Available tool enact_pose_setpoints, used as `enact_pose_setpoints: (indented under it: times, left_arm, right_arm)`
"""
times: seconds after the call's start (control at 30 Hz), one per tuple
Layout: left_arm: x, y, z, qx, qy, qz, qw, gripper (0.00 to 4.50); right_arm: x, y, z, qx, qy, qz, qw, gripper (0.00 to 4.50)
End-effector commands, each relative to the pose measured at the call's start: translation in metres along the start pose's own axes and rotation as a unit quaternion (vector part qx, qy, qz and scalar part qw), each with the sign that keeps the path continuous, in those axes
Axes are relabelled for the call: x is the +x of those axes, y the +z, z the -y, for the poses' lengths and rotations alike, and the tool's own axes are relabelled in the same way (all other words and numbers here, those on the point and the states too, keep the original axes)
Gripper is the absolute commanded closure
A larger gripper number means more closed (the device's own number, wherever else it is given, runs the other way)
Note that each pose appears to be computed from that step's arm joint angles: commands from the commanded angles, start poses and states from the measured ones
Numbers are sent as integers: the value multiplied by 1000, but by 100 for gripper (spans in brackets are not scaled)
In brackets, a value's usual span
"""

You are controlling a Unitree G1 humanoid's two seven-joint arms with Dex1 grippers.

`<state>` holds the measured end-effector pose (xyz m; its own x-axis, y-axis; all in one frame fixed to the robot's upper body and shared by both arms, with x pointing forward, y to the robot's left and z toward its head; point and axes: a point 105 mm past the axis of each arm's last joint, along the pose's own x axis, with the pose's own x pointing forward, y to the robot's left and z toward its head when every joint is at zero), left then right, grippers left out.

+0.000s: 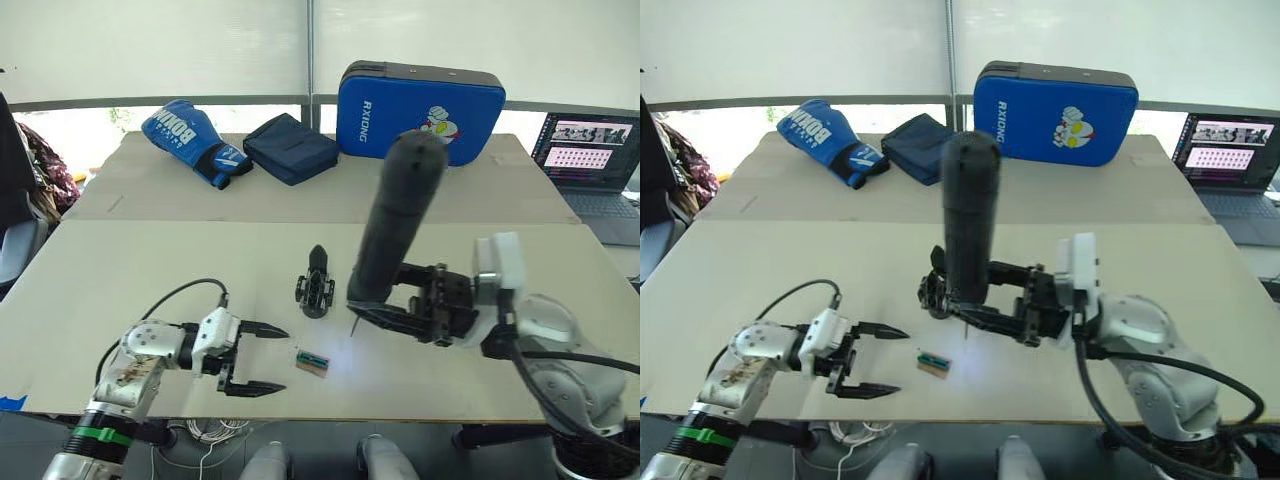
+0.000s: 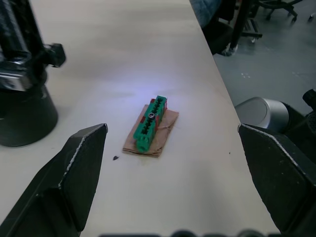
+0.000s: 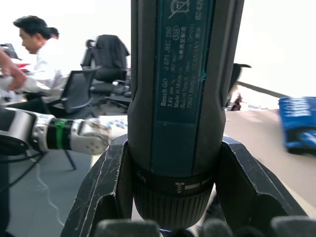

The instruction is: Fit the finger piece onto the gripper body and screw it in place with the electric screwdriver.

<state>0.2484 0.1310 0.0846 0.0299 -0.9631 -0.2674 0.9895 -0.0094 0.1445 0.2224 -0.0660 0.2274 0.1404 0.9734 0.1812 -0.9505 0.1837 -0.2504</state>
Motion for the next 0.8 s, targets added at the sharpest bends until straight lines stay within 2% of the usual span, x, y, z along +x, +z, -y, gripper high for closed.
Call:
enact_pose_setpoints:
  times: [0.03, 0.17, 0.47, 0.8]
  left_arm:
    - [13, -5, -4, 9, 7, -12, 1000, 2]
    - [25, -15, -1, 7, 5, -14, 1000, 2]
    - [30, -40, -3, -3, 28, -26, 999, 2]
    - [40, -38, -9, -4, 24, -11, 1000, 2]
  right_arm:
    - [14, 4, -6, -38, 32, 26, 998, 258]
    - [22, -5, -9, -48, 59, 27, 997, 258]
    - [34, -22, -8, -47, 76, 27, 996, 258]
    - [37, -32, -4, -45, 78, 21, 996, 258]
